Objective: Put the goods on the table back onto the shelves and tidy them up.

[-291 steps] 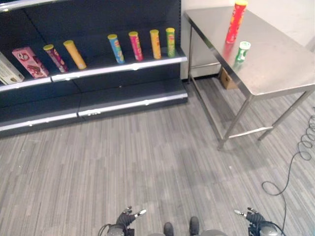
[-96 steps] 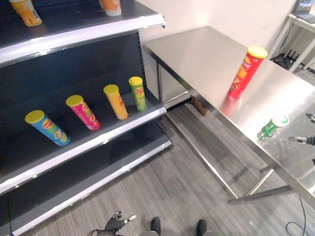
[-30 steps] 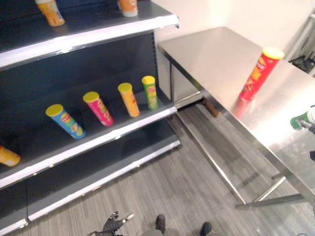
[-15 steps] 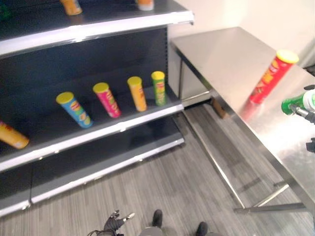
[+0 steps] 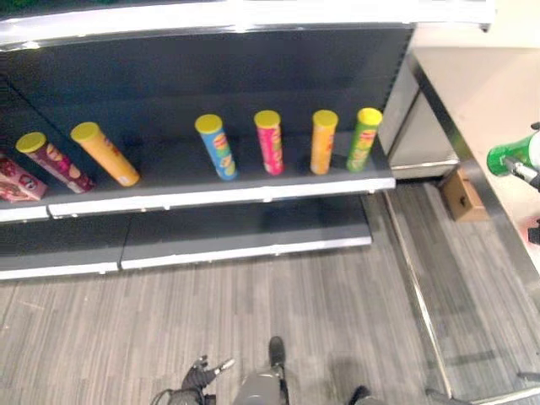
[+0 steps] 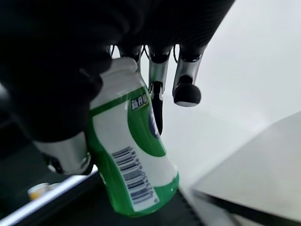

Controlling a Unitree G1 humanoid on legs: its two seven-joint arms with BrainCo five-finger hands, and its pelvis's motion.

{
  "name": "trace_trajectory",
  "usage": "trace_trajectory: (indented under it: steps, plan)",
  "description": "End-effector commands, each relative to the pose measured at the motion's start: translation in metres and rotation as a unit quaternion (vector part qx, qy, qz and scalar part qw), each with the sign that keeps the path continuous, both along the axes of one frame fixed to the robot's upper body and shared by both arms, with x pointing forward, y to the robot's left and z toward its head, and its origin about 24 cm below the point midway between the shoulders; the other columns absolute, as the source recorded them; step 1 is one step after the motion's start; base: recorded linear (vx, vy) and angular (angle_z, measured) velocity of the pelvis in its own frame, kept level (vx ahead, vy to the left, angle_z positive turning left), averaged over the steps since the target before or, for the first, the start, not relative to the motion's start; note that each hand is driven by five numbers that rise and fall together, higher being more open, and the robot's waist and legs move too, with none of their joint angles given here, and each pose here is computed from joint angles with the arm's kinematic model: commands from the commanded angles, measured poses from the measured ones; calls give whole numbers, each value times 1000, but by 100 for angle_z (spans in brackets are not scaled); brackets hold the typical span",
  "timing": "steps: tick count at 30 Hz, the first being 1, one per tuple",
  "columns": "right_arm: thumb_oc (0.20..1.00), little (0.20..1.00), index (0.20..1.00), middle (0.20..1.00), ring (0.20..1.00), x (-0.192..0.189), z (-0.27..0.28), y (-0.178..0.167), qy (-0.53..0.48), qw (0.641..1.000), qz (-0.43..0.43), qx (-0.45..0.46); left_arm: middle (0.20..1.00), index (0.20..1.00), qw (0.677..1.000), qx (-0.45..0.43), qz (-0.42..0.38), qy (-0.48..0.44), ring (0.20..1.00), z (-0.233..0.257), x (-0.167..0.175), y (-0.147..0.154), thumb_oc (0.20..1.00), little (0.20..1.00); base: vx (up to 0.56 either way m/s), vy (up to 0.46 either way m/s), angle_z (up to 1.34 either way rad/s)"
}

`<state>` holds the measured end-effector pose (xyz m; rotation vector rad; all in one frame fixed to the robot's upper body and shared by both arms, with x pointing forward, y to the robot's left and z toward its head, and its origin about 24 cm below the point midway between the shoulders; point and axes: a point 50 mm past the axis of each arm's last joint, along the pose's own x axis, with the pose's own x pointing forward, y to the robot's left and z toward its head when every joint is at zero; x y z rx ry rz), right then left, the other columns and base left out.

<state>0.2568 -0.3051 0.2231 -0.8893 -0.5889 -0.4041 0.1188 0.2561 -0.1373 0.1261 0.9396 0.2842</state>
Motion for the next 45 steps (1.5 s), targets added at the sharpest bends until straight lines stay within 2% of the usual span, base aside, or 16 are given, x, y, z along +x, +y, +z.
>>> trace_trajectory:
  steps: [1,7,13,25,30,37,45]
  plan:
    - [200,200,200,200,200,-2,27,2,-53,998,-5,-39,1000,1000,999,33,-11,-12,1000,8,5,14,1000,1000,154,224,29]
    - [200,200,200,200,200,-8,48,5,-80,994,-2,-76,1000,1000,998,44,-24,-23,1000,14,13,22,1000,1000,157,135,51]
    - [200,200,200,200,200,-25,67,3,-120,989,4,-89,1000,1000,997,45,-60,-21,1000,14,21,16,1000,1000,166,-103,71]
    - [200,200,200,200,200,-32,106,13,-166,980,87,-65,1000,1000,998,21,-54,26,1000,-2,-10,5,1000,1000,85,-123,24]
    - [200,200,200,200,200,-12,120,3,-132,984,117,-16,1000,1000,998,20,-54,29,1000,-2,-13,7,1000,1000,37,-64,13]
    - [200,200,200,200,200,18,126,2,-26,981,188,28,1000,1000,997,13,-59,40,1000,-4,-21,9,1000,1000,7,-17,3]
    - [200,200,200,200,200,54,134,-11,49,986,148,55,1000,1000,998,4,-50,40,1000,-4,-23,10,1000,1000,-7,-8,10]
